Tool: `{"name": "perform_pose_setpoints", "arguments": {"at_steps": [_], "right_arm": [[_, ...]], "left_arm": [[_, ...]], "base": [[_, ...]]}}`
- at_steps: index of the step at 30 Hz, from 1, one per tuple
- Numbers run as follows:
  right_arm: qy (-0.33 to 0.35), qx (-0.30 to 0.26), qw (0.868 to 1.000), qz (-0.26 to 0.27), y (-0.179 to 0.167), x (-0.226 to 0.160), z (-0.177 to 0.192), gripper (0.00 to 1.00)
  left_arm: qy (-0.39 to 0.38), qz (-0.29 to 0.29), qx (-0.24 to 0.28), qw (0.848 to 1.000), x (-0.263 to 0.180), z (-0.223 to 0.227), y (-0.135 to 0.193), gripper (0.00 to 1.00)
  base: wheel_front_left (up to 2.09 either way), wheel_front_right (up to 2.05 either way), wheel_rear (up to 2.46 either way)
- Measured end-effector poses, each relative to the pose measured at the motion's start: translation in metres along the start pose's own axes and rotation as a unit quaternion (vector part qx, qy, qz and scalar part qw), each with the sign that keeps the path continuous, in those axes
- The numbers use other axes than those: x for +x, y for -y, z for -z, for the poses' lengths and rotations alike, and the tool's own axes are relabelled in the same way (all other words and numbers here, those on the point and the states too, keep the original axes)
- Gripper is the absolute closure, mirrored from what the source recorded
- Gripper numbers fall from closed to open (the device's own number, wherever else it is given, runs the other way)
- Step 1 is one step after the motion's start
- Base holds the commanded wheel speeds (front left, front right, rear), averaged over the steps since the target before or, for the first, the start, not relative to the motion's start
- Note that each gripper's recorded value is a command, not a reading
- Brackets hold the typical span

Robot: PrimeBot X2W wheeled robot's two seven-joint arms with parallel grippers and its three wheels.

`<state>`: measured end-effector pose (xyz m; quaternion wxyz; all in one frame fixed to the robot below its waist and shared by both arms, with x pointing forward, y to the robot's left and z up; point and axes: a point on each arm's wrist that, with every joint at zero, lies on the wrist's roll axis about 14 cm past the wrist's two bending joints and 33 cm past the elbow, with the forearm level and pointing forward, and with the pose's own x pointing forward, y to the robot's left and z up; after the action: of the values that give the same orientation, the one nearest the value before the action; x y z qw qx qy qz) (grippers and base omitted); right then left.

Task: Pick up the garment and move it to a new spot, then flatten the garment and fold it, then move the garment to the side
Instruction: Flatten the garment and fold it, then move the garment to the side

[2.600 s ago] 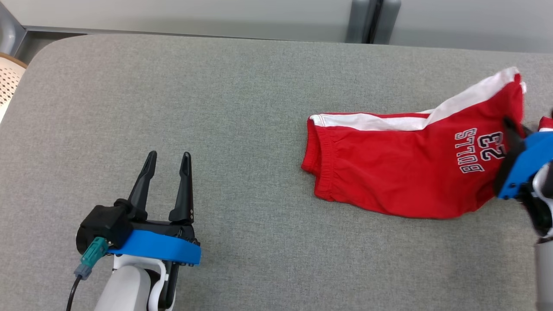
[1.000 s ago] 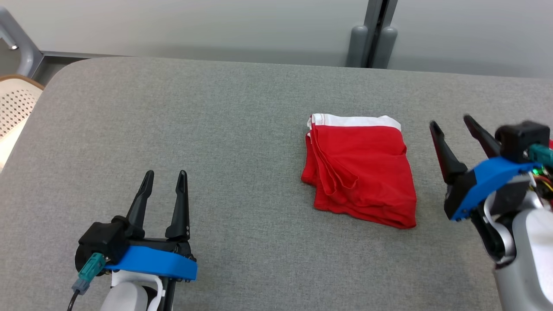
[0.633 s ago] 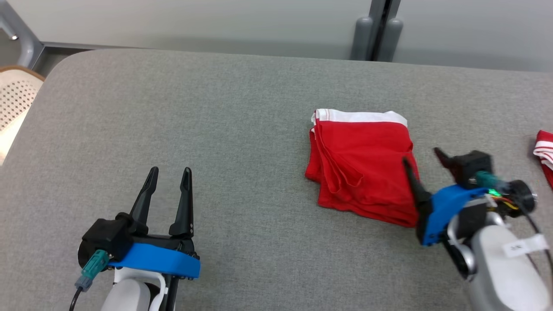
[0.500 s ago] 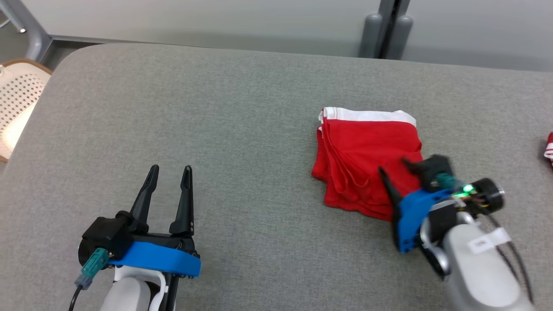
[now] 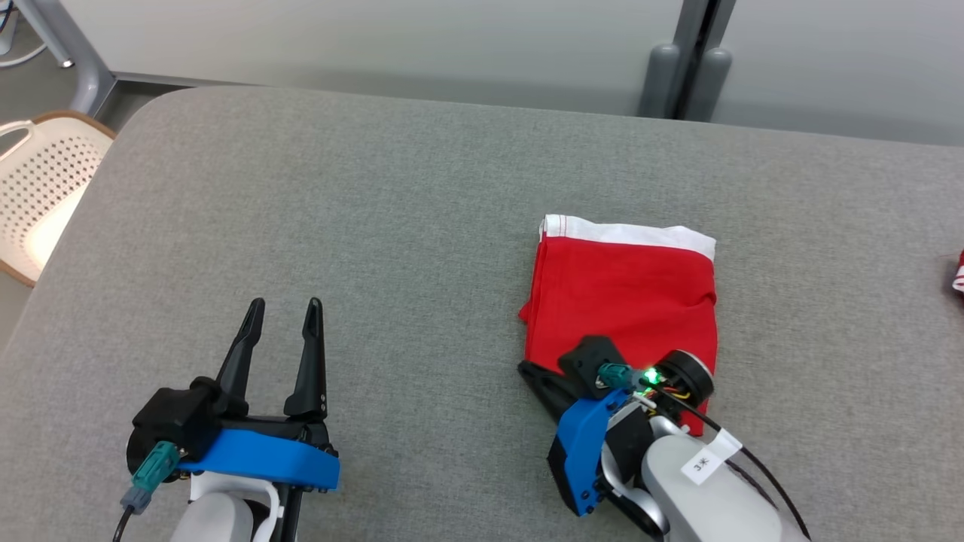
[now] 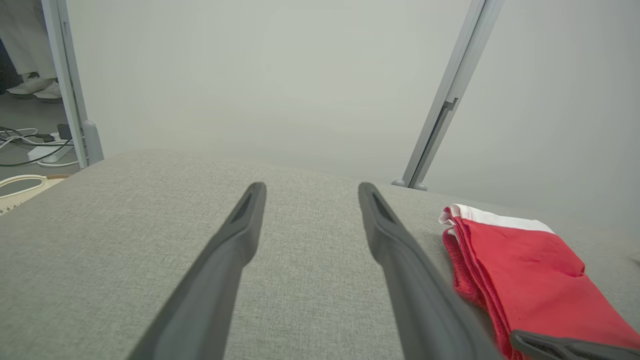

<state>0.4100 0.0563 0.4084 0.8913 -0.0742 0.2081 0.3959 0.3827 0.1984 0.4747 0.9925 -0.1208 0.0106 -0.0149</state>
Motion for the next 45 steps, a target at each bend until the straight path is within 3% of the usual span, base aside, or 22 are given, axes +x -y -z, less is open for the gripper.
{"name": "perform_pose_setpoints", "arguments": {"at_steps": [6, 10, 12, 13, 21, 25, 33, 45], "right_arm": [[0.041, 0.022, 0.999, -0.018, -0.016, -0.01, -0.02, 1.0], [0.108, 0.067, 0.992, 0.013, -0.001, -0.028, -0.046, 1.0], [0.151, 0.089, 0.983, 0.049, 0.02, -0.044, -0.058, 0.09], [0.17, 0.1, 0.978, 0.07, 0.031, -0.053, -0.062, 0.0], [0.262, 0.137, 0.922, 0.251, 0.121, -0.153, -0.063, 0.0], [0.253, 0.136, 0.904, 0.317, 0.146, -0.19, -0.045, 0.0], [0.221, 0.134, 0.887, 0.383, 0.169, -0.224, -0.018, 0.0], [0.206, 0.142, 0.893, 0.375, 0.155, -0.228, -0.008, 0.0]], "left_arm": [[0.004, 0.008, -0.003, 1.0, 0.001, -0.001, 0.006, 0.0], [0.006, 0.011, -0.005, 1.0, -0.001, -0.003, 0.009, 0.0], [0.006, 0.012, -0.004, 1.0, -0.003, -0.002, 0.01, 0.0], [0.007, 0.012, -0.005, 1.0, -0.003, -0.002, 0.01, 0.0], [0.001, 0.021, -0.005, 1.0, -0.005, 0.002, 0.015, 0.0], [-0.005, 0.028, -0.005, 1.0, -0.003, 0.006, 0.019, 0.0], [-0.013, 0.034, -0.001, 0.999, -0.002, 0.011, 0.022, 0.0], [-0.02, 0.039, 0.003, 0.999, -0.007, 0.015, 0.026, 0.0]], "base": [[0.0, 0.0, 0.0], [0.0, 0.0, 0.0], [0.0, 0.0, 0.0], [0.0, 0.0, 0.0], [0.0, 0.0, 0.0], [0.0, 0.0, 0.0], [0.0, 0.0, 0.0], [0.0, 0.0, 0.0]]}}
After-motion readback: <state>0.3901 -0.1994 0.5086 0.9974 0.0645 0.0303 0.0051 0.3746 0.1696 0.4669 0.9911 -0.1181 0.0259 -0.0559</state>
